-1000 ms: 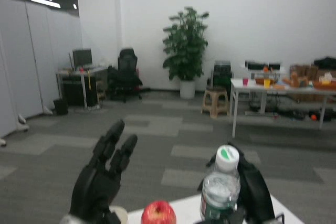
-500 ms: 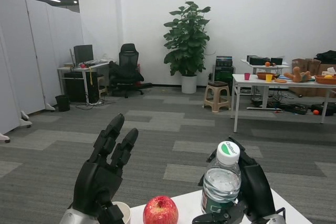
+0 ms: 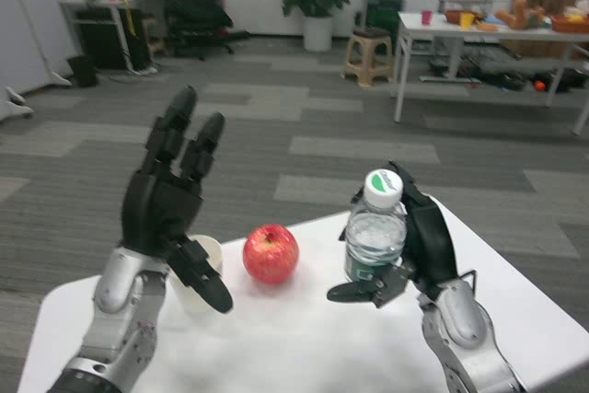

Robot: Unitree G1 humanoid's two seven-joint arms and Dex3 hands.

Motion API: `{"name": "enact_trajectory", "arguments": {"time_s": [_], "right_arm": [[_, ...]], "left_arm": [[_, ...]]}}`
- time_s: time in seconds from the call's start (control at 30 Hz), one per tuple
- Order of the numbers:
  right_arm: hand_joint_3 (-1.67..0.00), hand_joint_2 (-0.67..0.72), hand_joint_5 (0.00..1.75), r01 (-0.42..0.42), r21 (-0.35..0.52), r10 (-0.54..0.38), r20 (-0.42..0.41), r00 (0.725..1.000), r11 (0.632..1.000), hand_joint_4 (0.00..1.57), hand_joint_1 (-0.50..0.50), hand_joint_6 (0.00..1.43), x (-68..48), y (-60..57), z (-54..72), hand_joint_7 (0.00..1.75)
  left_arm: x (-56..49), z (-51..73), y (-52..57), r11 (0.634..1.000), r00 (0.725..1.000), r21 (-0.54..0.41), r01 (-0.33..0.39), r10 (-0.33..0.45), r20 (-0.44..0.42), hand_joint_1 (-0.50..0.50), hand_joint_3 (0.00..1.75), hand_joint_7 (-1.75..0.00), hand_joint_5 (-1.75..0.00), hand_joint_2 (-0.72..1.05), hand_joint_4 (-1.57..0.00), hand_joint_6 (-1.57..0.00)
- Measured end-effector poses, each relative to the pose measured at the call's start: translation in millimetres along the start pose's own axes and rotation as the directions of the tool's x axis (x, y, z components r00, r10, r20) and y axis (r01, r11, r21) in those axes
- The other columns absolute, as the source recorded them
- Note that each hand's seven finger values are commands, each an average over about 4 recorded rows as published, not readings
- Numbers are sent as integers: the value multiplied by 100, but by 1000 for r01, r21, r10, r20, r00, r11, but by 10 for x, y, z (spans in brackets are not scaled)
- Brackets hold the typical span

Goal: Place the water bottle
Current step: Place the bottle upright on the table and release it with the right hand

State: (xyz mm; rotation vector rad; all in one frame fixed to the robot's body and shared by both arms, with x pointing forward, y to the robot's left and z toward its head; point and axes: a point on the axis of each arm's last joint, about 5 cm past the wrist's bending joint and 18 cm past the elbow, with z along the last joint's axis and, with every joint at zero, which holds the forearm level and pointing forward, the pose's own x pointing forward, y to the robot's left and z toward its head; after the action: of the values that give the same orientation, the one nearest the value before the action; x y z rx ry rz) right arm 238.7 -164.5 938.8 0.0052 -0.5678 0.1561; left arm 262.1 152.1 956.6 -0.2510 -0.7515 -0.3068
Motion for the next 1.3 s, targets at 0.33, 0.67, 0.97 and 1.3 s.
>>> {"name": "enact_trajectory", "arguments": {"time_s": [0.33, 0.67, 0.97, 1.3], "right_arm": [[-48, 15, 145, 18, -5, -18, -4, 1000, 1000, 151, 42, 80, -80, -46, -20, 168], [-48, 15, 145, 7, -38, -9, -51, 999, 999, 151, 42, 80, -224, -108, -119, 168], [-48, 9, 145, 6, -54, -11, -88, 996, 999, 151, 42, 82, -343, -139, -217, 168], [-48, 9, 145, -10, -38, 4, -168, 986, 999, 153, 42, 86, -506, -116, -356, 168]], "left_arm": [[-135, -45, -13, 1000, 999, -8, -8, 8, -49, -50, 9, -14, -21, -72, 0, 0], [-145, -81, -53, 1000, 997, -20, 10, -12, -74, -50, 9, -14, -21, -72, 0, 0], [-131, -91, -64, 1000, 997, -24, 18, -20, -81, -50, 9, -14, -21, -72, 0, 0], [-136, -126, -75, 999, 994, -28, 24, -27, -105, -50, 9, -14, -21, -72, 0, 0]]}}
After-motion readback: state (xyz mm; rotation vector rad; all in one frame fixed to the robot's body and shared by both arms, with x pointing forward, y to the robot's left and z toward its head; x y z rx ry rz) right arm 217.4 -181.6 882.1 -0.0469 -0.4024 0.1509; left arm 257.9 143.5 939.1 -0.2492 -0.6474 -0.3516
